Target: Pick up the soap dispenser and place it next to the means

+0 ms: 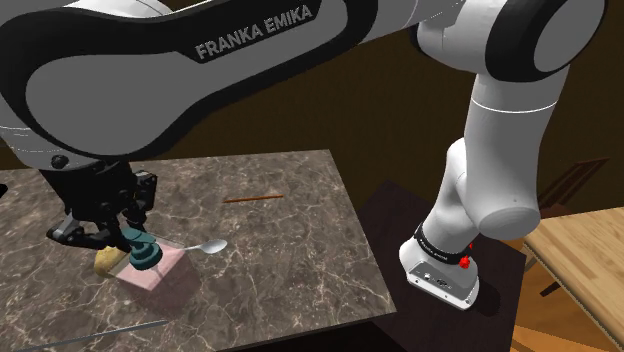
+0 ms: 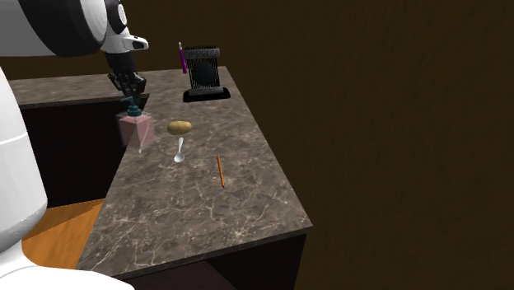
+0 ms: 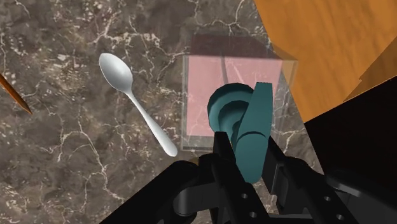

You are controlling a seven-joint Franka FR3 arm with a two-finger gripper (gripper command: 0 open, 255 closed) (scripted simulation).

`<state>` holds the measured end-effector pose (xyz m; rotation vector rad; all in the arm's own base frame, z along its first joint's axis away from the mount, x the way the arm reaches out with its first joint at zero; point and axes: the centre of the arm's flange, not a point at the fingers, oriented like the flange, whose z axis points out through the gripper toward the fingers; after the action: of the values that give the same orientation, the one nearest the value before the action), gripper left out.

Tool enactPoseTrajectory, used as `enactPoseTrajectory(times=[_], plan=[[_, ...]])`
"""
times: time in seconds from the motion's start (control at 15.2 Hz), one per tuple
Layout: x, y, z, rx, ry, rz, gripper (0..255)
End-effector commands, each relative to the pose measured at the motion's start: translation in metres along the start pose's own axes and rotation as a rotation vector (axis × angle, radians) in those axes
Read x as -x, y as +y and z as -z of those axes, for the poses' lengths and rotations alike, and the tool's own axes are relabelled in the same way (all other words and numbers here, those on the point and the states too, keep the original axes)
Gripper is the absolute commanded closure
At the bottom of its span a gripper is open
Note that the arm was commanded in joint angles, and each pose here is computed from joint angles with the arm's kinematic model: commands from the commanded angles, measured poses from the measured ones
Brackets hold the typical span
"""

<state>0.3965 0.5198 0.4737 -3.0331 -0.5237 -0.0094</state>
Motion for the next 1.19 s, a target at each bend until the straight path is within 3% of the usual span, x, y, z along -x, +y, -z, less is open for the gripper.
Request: enactPoseTrajectory(times=[0.0,0.66,1.12], plan=[[0.001,0.002,-0.011,0.000,0.001,0.000,255],[0.002,0.005,-0.063,0.000,0.001,0.000,255],[0.002,0.005,-0.066,0.000,0.001,0.000,255]])
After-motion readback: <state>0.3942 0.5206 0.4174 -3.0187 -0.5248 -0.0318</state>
